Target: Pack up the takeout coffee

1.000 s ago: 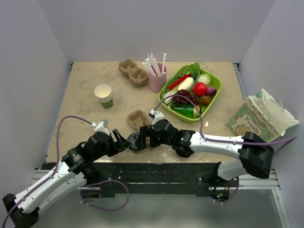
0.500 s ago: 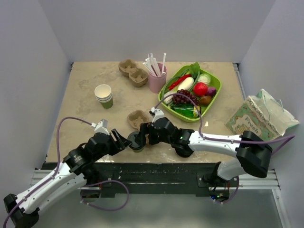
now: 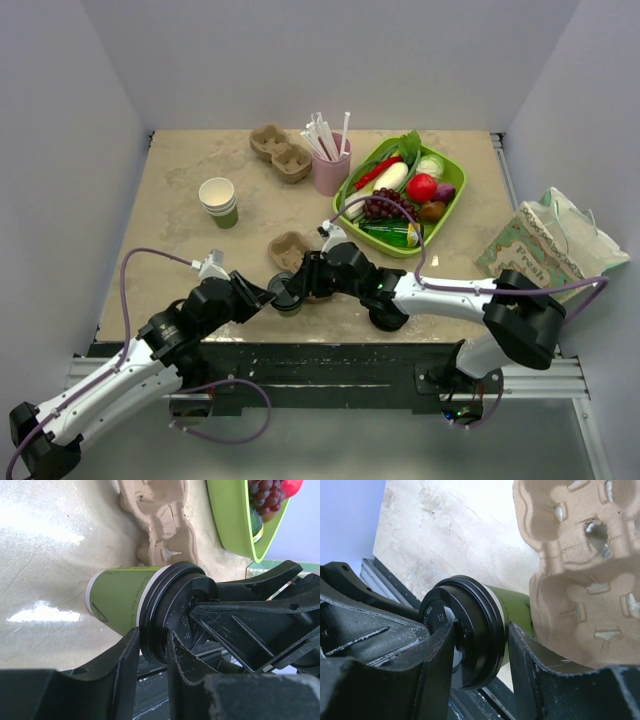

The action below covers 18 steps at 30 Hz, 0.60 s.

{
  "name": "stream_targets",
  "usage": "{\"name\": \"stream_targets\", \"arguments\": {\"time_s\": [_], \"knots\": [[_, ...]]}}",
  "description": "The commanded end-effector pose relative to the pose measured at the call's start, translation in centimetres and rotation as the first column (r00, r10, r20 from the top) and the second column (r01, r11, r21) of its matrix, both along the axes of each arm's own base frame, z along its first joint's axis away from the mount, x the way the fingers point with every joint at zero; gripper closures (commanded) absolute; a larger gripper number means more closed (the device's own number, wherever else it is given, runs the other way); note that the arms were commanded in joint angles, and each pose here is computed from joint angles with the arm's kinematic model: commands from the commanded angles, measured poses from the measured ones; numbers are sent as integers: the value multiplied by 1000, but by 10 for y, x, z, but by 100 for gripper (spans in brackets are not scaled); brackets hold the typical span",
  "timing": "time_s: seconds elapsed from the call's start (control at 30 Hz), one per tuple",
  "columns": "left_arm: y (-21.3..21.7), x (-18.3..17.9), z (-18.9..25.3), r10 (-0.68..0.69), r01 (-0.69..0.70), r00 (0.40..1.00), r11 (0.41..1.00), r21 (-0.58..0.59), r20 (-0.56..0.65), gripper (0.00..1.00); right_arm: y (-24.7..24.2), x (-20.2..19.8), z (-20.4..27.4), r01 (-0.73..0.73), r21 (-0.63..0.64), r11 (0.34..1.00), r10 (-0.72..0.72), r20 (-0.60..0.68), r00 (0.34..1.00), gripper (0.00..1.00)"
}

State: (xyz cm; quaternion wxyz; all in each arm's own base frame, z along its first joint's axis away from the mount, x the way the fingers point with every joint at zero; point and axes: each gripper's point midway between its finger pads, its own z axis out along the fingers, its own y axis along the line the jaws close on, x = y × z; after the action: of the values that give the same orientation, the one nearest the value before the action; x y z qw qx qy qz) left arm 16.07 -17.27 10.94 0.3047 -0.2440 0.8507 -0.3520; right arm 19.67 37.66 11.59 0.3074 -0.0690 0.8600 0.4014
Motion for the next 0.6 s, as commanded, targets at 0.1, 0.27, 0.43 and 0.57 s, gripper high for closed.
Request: {"name": "stream_targets", "arguments": {"time_s": [0.1, 0.27, 0.43, 0.57], "knots": [[35, -25, -64, 37, 3, 985, 974, 226, -171, 66, -12, -3, -29, -3, -91, 996, -1, -43, 999, 49], [36, -13, -36, 31, -5, 994, 968, 251, -103, 43, -9, 6, 3, 0, -62, 998, 2, 33, 999, 33], [37, 3, -1, 46, -42, 999, 964, 263, -11, 33, -5, 17, 40, 38, 4, 999, -39, 100, 994, 14], [33, 11, 24, 38, -51, 998, 973, 226, 59, 27, 3, 24, 64, 37, 47, 998, -44, 137, 990, 8]]}}
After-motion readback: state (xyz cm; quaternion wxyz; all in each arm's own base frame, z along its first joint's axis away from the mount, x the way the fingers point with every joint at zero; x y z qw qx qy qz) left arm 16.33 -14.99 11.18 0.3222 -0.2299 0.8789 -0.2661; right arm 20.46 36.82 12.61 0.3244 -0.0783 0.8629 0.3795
